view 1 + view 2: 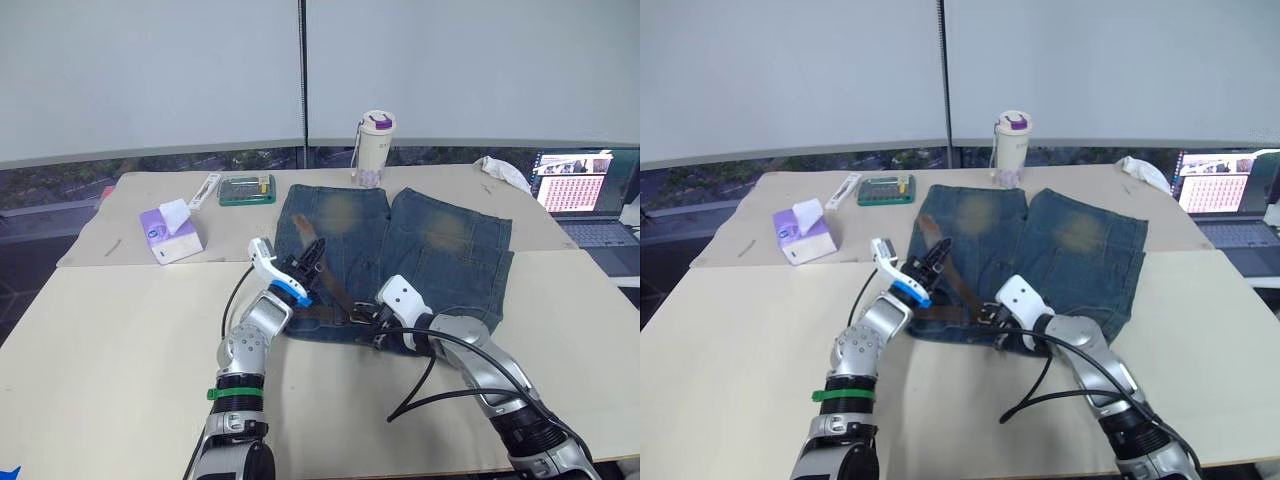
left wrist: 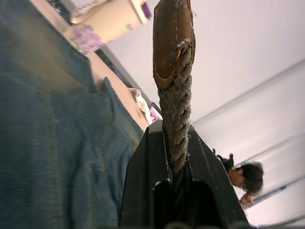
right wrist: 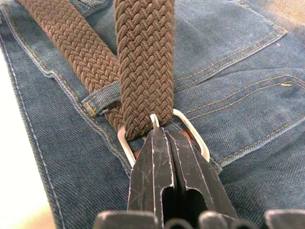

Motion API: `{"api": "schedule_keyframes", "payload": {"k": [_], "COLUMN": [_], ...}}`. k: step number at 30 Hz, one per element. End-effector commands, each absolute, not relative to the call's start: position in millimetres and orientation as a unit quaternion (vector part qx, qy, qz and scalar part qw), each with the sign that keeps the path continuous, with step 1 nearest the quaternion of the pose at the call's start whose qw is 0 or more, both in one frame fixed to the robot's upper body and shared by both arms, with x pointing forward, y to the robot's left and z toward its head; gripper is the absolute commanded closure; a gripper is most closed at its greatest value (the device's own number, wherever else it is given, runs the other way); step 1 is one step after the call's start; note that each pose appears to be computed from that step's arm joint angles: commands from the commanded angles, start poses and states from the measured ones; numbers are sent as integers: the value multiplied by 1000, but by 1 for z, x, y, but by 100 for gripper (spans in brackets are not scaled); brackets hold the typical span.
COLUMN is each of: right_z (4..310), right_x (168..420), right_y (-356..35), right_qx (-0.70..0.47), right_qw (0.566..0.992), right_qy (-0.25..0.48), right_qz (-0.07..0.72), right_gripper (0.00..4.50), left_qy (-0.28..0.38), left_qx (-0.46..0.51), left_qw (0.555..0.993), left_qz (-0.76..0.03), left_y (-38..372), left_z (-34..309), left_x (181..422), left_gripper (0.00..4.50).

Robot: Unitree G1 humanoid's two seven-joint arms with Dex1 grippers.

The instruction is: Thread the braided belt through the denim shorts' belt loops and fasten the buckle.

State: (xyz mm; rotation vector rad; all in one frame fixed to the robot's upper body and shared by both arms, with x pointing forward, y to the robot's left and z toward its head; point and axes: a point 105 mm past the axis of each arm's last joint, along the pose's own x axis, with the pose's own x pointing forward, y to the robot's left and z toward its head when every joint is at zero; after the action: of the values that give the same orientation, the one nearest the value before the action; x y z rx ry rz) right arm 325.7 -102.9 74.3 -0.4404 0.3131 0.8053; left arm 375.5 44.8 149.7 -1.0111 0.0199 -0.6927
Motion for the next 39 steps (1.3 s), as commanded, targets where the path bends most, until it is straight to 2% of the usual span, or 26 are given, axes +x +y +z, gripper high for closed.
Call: {"api": "schedule_keyframes", "payload": {"k": [1, 5, 8, 16, 21, 25, 30, 32, 36, 39], "right_z": [20, 15, 13, 11, 12, 12, 10, 9, 7, 6], "right_x": [310, 306, 304, 302, 302, 302, 300, 299, 295, 293], "right_y": [-117, -115, -114, -112, -109, -104, -101, -101, -101, -100], "right_qx": [-210, -221, -220, -222, -225, -235, -234, -238, -234, -233], "right_qw": [861, 853, 851, 849, 848, 843, 842, 842, 843, 843], "right_qy": [267, 274, 277, 278, 273, 267, 266, 266, 268, 268], "right_qz": [378, 386, 388, 391, 395, 403, 407, 405, 404, 403], "right_gripper": [449, 449, 449, 449, 449, 449, 449, 449, 449, 449], "left_qy": [-65, -93, -94, -84, -63, -21, 3, 4, -20, -16], "left_qx": [-464, -536, -567, -556, -511, -436, -400, -383, -360, -373], "left_qw": [801, 767, 756, 760, 772, 788, 790, 783, 738, 716], "left_qz": [-373, -339, -314, -326, -372, -433, -465, -489, -570, -590], "left_y": [38, 49, 61, 59, 35, -6, -34, -47, -76, -81], "left_z": [197, 212, 211, 208, 205, 193, 182, 182, 196, 199], "left_x": [370, 379, 384, 381, 371, 360, 356, 350, 327, 320], "left_gripper": [450, 450, 450, 450, 450, 450, 450, 450, 450, 450]}}
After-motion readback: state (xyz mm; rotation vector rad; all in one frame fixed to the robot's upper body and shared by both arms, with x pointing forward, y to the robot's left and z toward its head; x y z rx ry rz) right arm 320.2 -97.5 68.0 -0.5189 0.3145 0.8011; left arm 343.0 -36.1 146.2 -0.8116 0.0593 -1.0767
